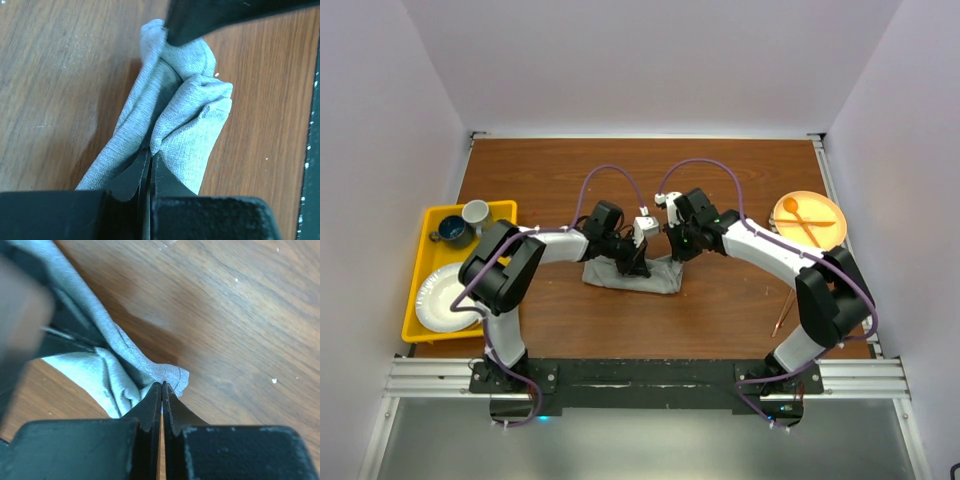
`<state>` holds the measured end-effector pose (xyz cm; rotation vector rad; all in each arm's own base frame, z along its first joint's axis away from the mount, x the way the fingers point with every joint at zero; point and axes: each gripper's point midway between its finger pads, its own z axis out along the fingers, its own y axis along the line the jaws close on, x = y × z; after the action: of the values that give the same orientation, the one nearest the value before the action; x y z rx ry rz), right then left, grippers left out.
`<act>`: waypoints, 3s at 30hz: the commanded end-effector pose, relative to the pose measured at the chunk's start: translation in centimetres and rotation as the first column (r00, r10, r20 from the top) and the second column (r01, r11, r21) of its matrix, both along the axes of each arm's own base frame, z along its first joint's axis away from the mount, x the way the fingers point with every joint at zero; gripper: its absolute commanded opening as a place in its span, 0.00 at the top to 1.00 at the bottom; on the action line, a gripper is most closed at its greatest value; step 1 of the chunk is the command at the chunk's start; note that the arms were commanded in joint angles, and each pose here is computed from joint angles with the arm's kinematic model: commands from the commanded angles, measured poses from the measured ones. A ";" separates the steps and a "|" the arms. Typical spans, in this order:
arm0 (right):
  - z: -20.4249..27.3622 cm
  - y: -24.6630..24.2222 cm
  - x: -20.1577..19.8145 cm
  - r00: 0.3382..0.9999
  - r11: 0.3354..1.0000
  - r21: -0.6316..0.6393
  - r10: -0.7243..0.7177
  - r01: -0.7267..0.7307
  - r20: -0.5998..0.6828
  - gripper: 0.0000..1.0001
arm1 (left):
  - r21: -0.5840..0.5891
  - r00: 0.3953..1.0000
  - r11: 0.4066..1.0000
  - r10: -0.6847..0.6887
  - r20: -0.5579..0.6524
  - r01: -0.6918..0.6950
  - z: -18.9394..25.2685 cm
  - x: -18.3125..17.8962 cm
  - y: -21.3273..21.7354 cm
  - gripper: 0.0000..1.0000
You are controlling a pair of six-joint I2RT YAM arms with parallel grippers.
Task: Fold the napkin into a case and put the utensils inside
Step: Pick up the top corner of the smaller rectangle folded napkin.
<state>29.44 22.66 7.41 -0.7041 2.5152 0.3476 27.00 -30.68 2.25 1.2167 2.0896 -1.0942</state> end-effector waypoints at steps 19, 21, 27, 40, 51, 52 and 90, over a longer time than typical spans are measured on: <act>0.0 1.4 0.3 0.995 0.995 0.033 0.097 -0.099 0.033 1.00 | 0.091 0.922 0.989 0.142 -0.359 -0.117 -2.0 -1.5 0.9 1.00; -0.1 1.5 0.4 0.995 0.994 0.036 0.098 -0.099 0.036 1.00 | 0.051 0.924 0.992 0.126 -0.360 -0.116 -0.7 -1.5 0.4 1.00; 0.0 1.7 0.8 0.994 0.994 0.041 0.100 -0.102 0.048 1.00 | 0.010 0.899 0.988 0.146 -0.414 -0.156 0.8 -0.9 -0.7 1.00; -0.2 1.8 0.8 0.988 0.989 0.025 0.145 -0.147 0.053 1.00 | -0.072 0.879 0.981 0.126 -0.460 -0.179 3.3 -0.3 -1.6 1.00; -0.6 1.8 0.8 0.988 0.988 0.014 0.150 -0.151 0.046 1.00 | -0.114 0.882 0.973 0.128 -0.453 -0.199 4.3 0.8 -1.6 1.00; -0.6 1.8 0.8 0.988 0.988 0.014 0.151 -0.152 0.042 1.00 | -0.117 0.883 0.973 0.127 -0.451 -0.200 4.4 0.8 -1.6 1.00; 4.7 4.6 0.0 0.972 0.957 0.175 0.225 -0.233 0.062 0.43 | 0.206 0.721 0.927 0.374 -0.584 -0.315 -5.5 1.0 2.8 1.00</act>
<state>29.33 25.92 8.94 -0.8903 2.4255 0.5462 27.54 -30.45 1.83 0.5534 2.5689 -1.6028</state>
